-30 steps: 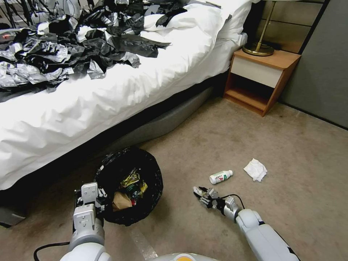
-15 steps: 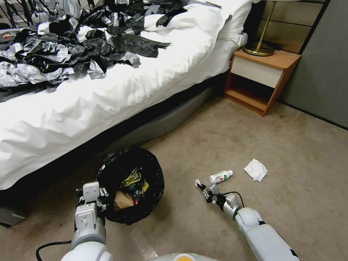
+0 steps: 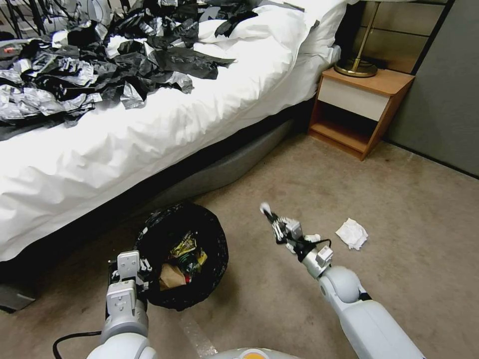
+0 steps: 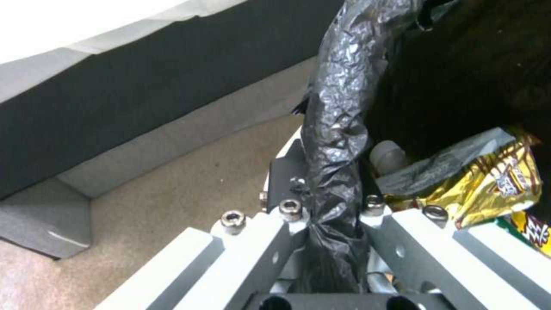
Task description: Pick up the trash bin, then pick up the garbage from the floor and place it into the trash bin.
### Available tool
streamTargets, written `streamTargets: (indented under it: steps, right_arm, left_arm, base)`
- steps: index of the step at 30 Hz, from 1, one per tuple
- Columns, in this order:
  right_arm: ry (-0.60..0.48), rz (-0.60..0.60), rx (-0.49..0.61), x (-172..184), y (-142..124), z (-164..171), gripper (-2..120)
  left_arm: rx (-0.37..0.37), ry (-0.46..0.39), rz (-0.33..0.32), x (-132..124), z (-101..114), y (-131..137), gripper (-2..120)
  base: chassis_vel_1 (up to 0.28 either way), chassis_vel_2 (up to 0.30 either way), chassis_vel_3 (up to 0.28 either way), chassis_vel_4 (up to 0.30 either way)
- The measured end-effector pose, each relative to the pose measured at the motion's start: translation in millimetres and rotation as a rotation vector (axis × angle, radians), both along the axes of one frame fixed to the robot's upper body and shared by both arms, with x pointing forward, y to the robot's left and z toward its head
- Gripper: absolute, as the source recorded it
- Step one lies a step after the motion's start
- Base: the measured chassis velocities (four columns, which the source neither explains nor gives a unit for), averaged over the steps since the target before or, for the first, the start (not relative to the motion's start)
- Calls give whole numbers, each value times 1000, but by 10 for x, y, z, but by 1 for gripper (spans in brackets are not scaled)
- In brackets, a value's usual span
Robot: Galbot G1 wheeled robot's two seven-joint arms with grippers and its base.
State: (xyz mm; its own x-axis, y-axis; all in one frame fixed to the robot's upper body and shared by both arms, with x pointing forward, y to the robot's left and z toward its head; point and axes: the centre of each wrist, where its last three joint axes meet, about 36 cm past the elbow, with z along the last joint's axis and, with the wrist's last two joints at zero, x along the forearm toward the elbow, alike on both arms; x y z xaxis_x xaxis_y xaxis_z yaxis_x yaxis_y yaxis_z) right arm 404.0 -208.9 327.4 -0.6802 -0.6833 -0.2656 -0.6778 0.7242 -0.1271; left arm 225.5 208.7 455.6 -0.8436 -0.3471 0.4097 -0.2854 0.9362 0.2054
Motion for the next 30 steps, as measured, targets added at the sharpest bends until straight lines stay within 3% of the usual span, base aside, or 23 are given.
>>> streamTargets:
  steps: [2,8,14,18,26,30]
  right_arm:
    - [-61,77,35,-123,169,334,0]
    - [-76,223,16,-387,541,522,0]
    - [-21,325,-32,-485,1019,353,0]
    - [27,344,-51,-496,1200,212,0]
    - [97,338,-107,-458,1303,-72,0]
    - [109,328,-118,-449,1302,-128,14]
  left_arm:
    - [-1,4,-4,-11,-5,-8,0]
    - [-13,13,-20,-30,-14,-45,0]
    - [-19,18,-27,-42,-22,-69,0]
    - [-23,23,-30,-52,-25,-84,0]
    - [-29,18,-37,-35,-16,-114,0]
    - [-31,19,-39,-31,-24,-127,0]
  base:
    - [0,0,0,0]
    - [0,0,0,0]
    - [0,0,0,0]
    - [0,0,0,0]
    - [0,0,0,0]
    - [0,0,0,0]
